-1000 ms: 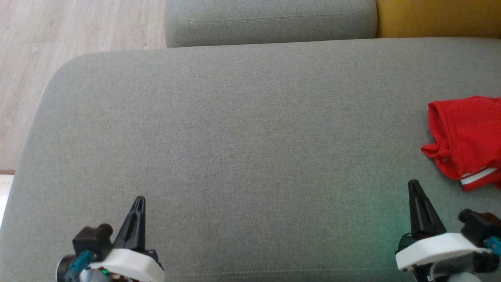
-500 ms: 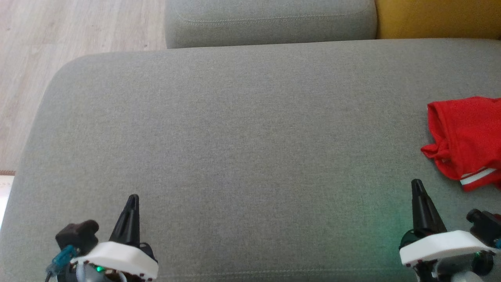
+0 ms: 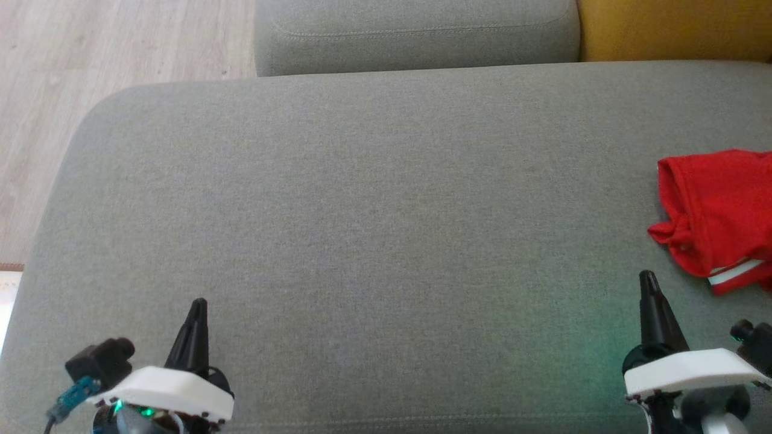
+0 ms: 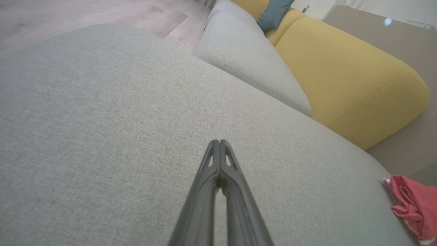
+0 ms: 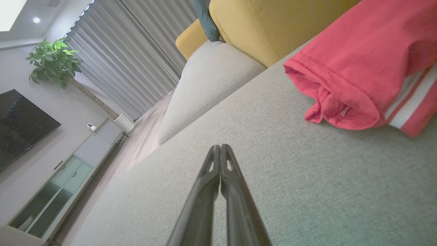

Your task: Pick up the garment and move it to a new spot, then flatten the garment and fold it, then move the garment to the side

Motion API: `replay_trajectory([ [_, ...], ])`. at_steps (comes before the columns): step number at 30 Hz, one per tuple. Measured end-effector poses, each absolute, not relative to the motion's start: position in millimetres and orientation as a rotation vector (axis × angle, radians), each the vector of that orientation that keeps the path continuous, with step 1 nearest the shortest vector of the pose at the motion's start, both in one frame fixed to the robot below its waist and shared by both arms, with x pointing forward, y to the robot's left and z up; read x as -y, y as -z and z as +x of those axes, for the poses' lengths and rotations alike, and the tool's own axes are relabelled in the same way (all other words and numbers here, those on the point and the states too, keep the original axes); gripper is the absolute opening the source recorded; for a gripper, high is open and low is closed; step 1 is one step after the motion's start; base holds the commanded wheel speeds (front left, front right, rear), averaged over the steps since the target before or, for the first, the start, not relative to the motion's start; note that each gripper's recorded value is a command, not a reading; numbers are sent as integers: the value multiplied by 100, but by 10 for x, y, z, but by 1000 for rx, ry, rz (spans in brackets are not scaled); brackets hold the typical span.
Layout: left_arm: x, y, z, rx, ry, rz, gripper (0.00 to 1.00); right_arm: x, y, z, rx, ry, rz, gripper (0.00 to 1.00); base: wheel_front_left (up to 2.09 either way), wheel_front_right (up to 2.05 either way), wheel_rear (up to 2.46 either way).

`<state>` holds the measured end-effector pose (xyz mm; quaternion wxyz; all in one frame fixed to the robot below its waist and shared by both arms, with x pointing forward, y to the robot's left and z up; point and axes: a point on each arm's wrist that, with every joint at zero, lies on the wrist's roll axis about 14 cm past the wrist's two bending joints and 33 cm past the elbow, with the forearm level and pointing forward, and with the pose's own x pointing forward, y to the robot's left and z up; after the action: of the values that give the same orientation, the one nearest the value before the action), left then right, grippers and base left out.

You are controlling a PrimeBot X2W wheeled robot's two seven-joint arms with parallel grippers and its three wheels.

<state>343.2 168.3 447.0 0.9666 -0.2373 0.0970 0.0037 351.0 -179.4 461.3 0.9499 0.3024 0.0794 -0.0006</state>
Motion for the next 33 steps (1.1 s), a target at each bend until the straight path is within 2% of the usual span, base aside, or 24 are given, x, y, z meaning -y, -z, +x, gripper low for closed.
replay_trajectory([
  [33, -1759, -4499, 3540, -211, -61, -900, 0, 1883, -4651, 3590, -132, 55, 996, 0, 0, 0, 0],
])
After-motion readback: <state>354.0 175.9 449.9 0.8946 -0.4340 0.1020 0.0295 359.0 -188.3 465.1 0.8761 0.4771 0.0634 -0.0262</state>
